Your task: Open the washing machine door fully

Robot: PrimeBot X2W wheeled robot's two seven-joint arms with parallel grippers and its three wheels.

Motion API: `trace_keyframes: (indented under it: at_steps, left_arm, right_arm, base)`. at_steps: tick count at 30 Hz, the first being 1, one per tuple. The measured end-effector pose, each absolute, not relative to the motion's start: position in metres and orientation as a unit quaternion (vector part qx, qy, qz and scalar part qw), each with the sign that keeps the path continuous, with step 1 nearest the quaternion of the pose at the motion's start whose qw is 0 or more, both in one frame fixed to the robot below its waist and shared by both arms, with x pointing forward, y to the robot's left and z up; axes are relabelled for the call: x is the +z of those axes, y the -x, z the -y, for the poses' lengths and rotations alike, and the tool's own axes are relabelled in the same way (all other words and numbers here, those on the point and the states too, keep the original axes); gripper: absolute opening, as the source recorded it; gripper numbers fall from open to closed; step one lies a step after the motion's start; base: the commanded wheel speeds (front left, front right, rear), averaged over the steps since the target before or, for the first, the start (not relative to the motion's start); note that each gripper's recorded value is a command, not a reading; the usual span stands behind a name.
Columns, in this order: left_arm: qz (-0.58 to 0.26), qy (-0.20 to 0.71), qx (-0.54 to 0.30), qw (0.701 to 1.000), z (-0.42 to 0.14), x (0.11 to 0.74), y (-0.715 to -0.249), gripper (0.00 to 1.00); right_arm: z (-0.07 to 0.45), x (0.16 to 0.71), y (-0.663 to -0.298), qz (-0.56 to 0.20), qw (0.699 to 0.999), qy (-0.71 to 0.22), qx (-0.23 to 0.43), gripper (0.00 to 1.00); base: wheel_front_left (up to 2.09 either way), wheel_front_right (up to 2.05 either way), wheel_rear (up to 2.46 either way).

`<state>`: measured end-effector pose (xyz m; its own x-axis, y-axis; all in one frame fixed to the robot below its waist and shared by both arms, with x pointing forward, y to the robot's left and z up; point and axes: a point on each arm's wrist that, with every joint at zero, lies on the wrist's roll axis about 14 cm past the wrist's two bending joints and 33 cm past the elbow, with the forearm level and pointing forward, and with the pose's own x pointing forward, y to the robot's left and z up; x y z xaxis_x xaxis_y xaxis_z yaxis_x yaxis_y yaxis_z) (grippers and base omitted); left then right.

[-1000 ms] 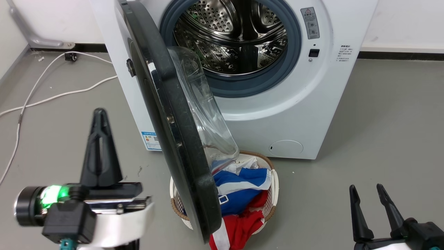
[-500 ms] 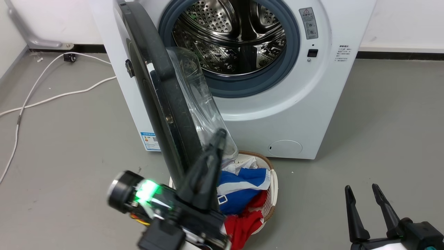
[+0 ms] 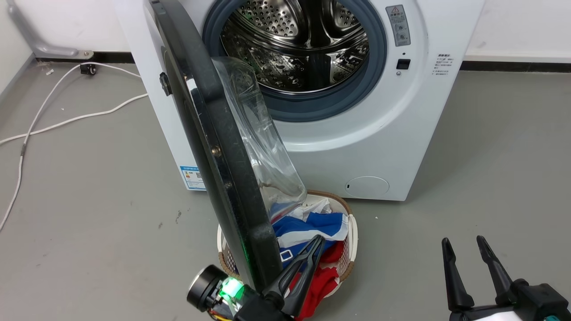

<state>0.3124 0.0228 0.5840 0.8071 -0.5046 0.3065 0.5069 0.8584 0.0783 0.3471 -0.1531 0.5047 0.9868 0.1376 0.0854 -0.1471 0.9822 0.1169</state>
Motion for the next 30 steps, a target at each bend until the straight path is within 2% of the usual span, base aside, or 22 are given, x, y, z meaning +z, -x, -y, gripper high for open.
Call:
trace_keyframes:
  at_steps: [9,21,30]
  left_arm:
    - [0.089,-0.002,-0.242,0.966,-0.037,0.538,-0.32,0.0]
    - [0.084,-0.006,-0.182,0.98,-0.065,0.533,-0.324,0.0]
    - [0.081,-0.017,-0.102,0.991,-0.111,0.532,-0.309,0.0]
  right_arm:
    - [0.148,0.502,-0.35,0.033,0.994,-0.062,0.08,1.0]
    - [0.132,0.496,-0.354,0.023,0.992,-0.065,0.103,1.0]
    - [0.109,0.493,-0.36,0.015,0.988,-0.067,0.138,1.0]
  base:
    - [0.0,0.0,0.0]
    - [0.0,0.0,0.0]
    - [0.0,0.0,0.0]
